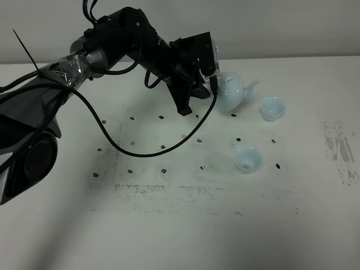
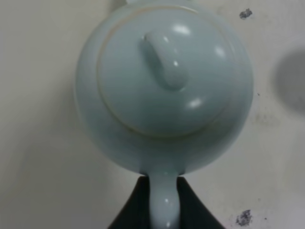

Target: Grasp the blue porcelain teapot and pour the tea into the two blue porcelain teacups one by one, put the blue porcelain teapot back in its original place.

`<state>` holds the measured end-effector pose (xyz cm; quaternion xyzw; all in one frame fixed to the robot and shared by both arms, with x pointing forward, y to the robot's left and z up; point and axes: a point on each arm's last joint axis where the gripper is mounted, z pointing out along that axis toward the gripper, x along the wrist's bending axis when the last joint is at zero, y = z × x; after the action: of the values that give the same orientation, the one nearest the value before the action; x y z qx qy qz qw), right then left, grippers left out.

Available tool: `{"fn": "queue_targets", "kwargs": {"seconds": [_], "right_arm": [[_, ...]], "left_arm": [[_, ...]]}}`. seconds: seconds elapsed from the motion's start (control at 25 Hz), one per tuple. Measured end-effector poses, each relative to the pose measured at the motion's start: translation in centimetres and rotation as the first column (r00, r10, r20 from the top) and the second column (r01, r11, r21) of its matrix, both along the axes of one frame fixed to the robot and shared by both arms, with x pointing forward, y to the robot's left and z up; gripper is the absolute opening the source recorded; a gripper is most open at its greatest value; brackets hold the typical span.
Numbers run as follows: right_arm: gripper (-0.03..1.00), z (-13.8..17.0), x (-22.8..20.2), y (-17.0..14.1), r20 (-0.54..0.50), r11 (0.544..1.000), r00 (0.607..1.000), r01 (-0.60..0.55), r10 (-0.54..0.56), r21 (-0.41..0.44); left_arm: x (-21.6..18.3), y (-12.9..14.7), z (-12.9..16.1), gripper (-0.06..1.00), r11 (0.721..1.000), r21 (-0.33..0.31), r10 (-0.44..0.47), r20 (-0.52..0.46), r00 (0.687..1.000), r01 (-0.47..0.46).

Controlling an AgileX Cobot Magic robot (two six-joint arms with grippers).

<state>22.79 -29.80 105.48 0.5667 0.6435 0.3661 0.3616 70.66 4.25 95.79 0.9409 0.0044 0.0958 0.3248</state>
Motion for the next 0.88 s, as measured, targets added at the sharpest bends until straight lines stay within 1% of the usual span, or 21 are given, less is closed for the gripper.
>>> {"fn": "queue_targets", "kwargs": {"seconds": [0.12, 0.28, 0.44, 0.6, 0.76, 0.88], "right_arm": [[0.58, 0.0, 0.0, 0.0, 0.000, 1.000, 1.000, 0.000, 0.000, 0.000], [0.58, 0.0, 0.0, 0.0, 0.000, 1.000, 1.000, 0.000, 0.000, 0.000], [0.58, 0.0, 0.0, 0.0, 0.000, 1.000, 1.000, -0.001, 0.001, 0.001], [0.58, 0.0, 0.0, 0.0, 0.000, 1.000, 1.000, -0.001, 0.001, 0.001], [0.58, 0.0, 0.0, 0.0, 0.000, 1.000, 1.000, -0.001, 0.001, 0.001], [0.58, 0.0, 0.0, 0.0, 0.000, 1.000, 1.000, -0.001, 0.001, 0.001]], "left_arm": [[0.4, -0.2, 0.1, 0.00, 0.999, -0.009, 0.042, 0.034, 0.999, -0.042], [0.7, -1.4, 0.4, 0.00, 0.995, -0.020, 0.103, 0.124, 0.987, -0.102], [0.1, -2.7, 0.2, 0.00, 0.996, 0.035, 0.070, 0.183, 0.981, -0.078], [0.1, -3.1, 0.8, 0.00, 0.997, 0.034, 0.060, 0.218, 0.974, -0.069], [0.3, -3.1, 1.5, 0.00, 0.998, 0.054, 0.005, 0.273, 0.962, -0.021], [0.1, -3.0, 1.5, 0.00, 0.998, 0.070, -0.022, 0.263, 0.965, 0.004]]}}
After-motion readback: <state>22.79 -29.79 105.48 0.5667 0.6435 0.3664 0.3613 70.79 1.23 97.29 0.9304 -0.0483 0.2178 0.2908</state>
